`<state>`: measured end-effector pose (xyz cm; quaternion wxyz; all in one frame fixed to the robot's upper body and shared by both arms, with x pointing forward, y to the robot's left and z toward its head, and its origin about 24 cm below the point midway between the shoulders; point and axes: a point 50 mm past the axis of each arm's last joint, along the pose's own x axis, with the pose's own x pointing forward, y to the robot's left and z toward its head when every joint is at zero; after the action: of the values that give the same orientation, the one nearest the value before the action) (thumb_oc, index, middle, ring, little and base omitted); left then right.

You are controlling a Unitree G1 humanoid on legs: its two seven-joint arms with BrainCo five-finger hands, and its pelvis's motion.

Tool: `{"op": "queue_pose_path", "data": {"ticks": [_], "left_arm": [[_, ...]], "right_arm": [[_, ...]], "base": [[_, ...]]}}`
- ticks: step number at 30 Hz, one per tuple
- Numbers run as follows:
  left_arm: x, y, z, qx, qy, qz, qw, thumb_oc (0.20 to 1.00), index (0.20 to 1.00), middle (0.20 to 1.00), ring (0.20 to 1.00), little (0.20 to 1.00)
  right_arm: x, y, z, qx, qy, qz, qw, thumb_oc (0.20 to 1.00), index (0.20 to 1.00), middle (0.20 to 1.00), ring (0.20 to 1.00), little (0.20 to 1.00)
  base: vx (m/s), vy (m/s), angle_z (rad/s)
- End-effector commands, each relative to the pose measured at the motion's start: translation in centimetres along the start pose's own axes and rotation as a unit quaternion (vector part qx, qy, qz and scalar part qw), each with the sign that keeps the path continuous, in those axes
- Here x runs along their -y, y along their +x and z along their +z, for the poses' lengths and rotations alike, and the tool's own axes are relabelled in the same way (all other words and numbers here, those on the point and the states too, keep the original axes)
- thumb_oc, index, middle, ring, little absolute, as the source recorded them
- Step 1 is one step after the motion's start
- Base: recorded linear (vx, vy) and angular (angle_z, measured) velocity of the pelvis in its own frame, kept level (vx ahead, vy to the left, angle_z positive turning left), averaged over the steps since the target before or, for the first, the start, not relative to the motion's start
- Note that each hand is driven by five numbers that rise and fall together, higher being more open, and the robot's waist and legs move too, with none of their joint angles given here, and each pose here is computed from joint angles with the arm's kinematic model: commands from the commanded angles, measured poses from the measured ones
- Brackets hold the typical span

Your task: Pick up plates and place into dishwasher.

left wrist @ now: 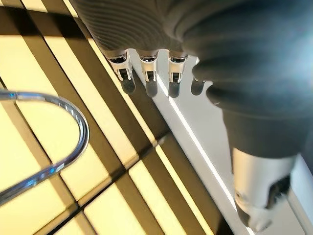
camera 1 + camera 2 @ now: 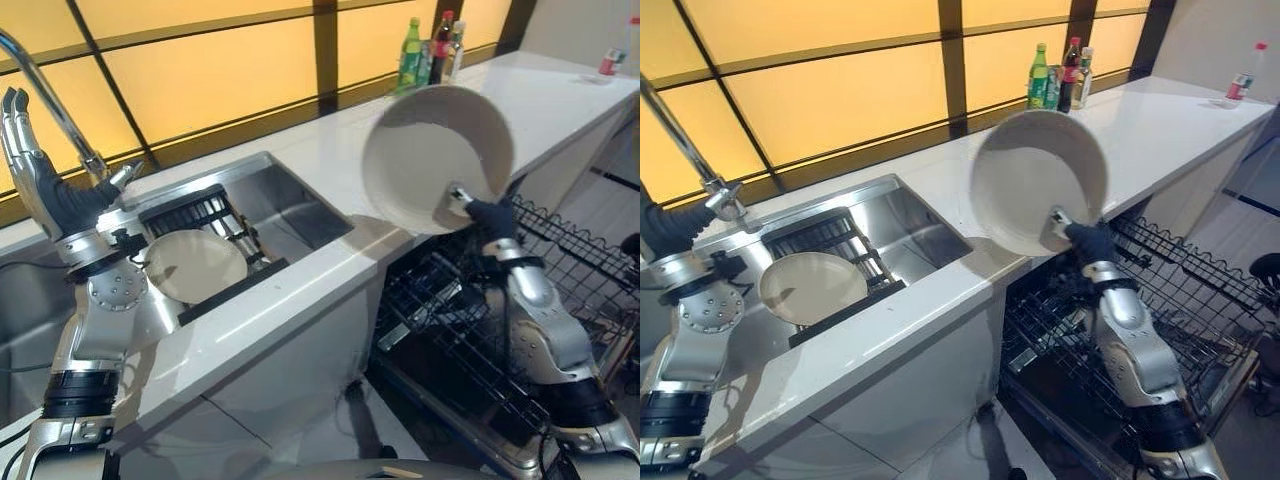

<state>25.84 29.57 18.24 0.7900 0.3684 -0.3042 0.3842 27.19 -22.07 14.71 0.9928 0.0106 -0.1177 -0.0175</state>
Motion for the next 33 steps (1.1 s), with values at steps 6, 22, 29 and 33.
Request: {"op": "queue_pose_path", "data": {"ticks": [6, 22, 29, 33], "left_arm": [[-2.8, -0.3, -5.3, -0.043, 0.159, -0.043, 0.985, 1.0, 1.0, 1.0, 1.0, 1.0], [-3.0, -0.4, -6.5, -0.086, 0.155, 0.059, 0.982, 1.0, 1.0, 1.0, 1.0, 1.0], [-3.4, 0.5, -6.1, -0.081, 0.15, 0.069, 0.983, 1.0, 1.0, 1.0, 1.0, 1.0], [-3.4, 2.1, -5.3, -0.069, 0.144, 0.073, 0.984, 1.0, 1.0, 1.0, 1.0, 1.0]], "right_arm": [[5.3, -2.0, 2.4, 0.059, -0.102, -0.086, 0.989, 0.2, 0.2, 0.2, 0.2, 0.2], [10.0, -0.7, 7.4, 0.134, -0.309, -0.124, 0.934, 0.2, 0.2, 0.2, 0.2, 0.2], [9.4, 0.0, 6.8, 0.105, -0.338, -0.057, 0.934, 0.2, 0.2, 0.2, 0.2, 0.2], [9.0, 1.1, 6.9, 0.088, -0.434, -0.034, 0.896, 0.2, 0.2, 0.2, 0.2, 0.2]], "base": [[-0.05, 0.002, -0.27], [-0.13, 0.093, -0.2], [-0.04, 0.001, -0.03], [-0.05, -0.045, 0.02]]}}
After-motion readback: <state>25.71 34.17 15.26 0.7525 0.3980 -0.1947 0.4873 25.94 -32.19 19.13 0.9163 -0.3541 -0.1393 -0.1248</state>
